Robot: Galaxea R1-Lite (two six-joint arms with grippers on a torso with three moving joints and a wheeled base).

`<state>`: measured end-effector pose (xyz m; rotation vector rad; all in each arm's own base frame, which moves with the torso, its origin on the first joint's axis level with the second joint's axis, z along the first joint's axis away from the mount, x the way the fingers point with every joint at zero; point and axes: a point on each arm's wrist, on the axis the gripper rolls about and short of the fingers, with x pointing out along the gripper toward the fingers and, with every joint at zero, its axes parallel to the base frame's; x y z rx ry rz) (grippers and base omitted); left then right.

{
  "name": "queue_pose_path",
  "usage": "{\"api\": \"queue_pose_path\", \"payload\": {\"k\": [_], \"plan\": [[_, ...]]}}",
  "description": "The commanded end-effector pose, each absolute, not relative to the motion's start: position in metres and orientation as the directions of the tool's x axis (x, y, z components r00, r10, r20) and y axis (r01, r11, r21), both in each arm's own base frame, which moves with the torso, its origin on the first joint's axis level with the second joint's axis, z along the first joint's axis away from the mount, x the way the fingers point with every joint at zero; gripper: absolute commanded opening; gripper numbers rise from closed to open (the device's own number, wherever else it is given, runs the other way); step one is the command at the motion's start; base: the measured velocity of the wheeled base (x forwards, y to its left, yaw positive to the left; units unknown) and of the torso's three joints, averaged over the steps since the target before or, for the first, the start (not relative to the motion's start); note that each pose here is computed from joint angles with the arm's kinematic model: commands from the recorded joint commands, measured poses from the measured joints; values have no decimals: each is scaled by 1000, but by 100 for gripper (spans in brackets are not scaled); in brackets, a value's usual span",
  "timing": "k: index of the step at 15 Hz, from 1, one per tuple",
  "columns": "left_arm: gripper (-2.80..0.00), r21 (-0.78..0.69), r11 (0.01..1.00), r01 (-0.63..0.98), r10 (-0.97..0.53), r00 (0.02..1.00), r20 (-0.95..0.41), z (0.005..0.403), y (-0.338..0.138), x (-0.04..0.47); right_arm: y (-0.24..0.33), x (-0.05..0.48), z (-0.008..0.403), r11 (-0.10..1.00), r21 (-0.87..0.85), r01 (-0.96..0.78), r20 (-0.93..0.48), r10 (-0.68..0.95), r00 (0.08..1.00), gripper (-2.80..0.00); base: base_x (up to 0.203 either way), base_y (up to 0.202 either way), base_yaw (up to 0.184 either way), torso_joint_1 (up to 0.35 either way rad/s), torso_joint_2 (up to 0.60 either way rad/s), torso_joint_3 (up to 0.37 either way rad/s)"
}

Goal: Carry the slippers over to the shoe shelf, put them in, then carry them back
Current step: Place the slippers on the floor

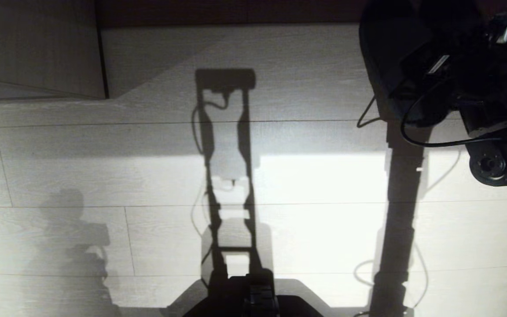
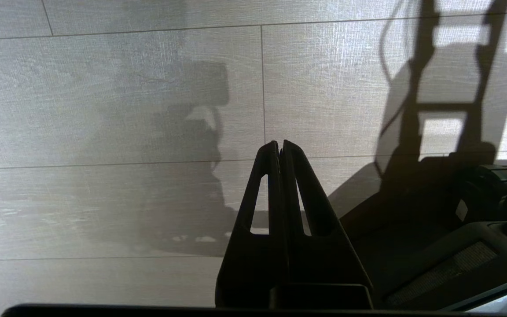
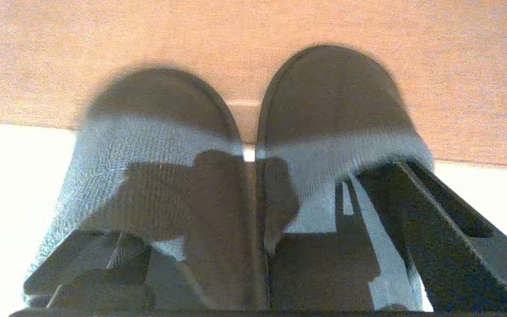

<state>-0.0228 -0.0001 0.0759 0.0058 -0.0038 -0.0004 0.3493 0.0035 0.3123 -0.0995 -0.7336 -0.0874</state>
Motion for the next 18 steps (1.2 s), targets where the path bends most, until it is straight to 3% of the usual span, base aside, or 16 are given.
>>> {"api": "queue_pose_path", "payload": {"k": [1,10,14,18], "plan": [[-280,6,1000,0,0,1000,5,76,0,-23,3,311,334,993,-44,106,701,-45,712,0,0,0,0,0,0,0],[-280,6,1000,0,0,1000,6,76,0,-23,3,270,307,994,-62,88,604,-33,796,0,0,0,0,0,0,0],[-280,6,1000,0,0,1000,3,76,0,-23,3,261,284,994,-78,79,536,-25,844,0,0,0,0,0,0,0],[-280,6,1000,0,0,1000,5,76,0,-23,4,253,237,991,-131,39,378,14,926,0,0,0,0,0,0,0]]}}
